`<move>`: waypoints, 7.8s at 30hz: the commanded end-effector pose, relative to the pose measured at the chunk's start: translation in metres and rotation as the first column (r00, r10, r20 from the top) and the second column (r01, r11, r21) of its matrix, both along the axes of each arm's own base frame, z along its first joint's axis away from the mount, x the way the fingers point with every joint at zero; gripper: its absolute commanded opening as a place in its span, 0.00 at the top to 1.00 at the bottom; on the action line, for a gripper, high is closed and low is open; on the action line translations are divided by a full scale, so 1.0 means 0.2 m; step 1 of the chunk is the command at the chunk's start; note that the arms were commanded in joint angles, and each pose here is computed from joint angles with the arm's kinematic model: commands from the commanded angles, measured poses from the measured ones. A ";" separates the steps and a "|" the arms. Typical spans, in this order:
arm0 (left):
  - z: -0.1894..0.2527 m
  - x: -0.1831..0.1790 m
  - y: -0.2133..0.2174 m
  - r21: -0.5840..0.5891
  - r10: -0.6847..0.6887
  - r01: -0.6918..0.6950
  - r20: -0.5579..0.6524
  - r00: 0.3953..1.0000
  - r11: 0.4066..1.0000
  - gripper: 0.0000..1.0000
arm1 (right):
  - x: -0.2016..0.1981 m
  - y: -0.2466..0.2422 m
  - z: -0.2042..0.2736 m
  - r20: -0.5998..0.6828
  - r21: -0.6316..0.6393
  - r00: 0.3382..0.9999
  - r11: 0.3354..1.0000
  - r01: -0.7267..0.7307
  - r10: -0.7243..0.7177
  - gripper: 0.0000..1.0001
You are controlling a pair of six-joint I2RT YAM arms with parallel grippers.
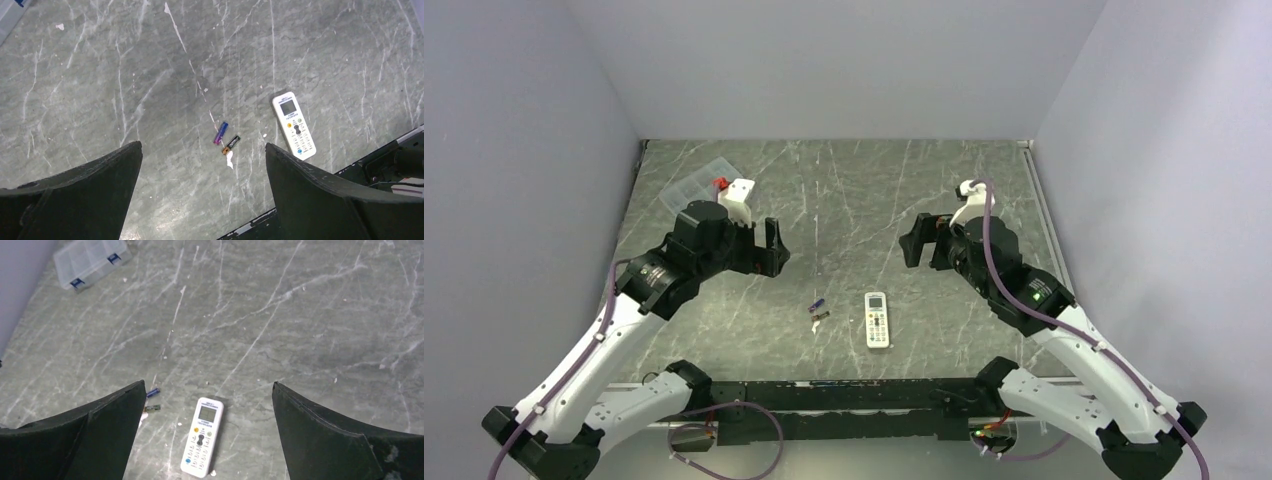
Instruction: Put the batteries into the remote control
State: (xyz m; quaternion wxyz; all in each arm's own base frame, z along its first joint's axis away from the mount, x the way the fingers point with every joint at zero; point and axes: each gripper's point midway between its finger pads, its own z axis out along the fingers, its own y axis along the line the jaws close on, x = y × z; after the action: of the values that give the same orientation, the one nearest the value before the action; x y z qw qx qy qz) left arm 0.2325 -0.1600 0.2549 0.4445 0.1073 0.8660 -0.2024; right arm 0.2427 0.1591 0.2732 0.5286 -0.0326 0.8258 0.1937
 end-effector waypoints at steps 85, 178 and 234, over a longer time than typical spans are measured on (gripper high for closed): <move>-0.07 -0.07 0.06 0.022 0.019 -0.018 -0.026 0.999 1.000 0.01 | -0.45 0.41 -1.25 -0.609 -0.295 0.777 0.955 -0.037 -0.158 0.25; -0.24 -0.56 -0.49 -0.616 -0.588 0.227 -0.481 0.650 0.755 0.36 | -0.71 0.77 -0.41 -0.028 -0.352 0.612 0.565 -0.746 0.790 1.00; -0.23 -0.46 -0.52 -0.672 -0.421 -0.247 -0.664 0.618 0.698 1.00 | -0.75 0.65 -0.09 0.190 -0.374 0.524 0.555 -0.743 0.830 0.09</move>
State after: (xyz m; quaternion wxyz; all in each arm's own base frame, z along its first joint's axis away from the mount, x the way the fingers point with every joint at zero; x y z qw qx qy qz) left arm 0.1310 -0.2625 0.1934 0.0045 -0.0868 0.8268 -0.5557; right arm 0.0944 0.2804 0.2509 0.5010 -0.4709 0.6590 0.3049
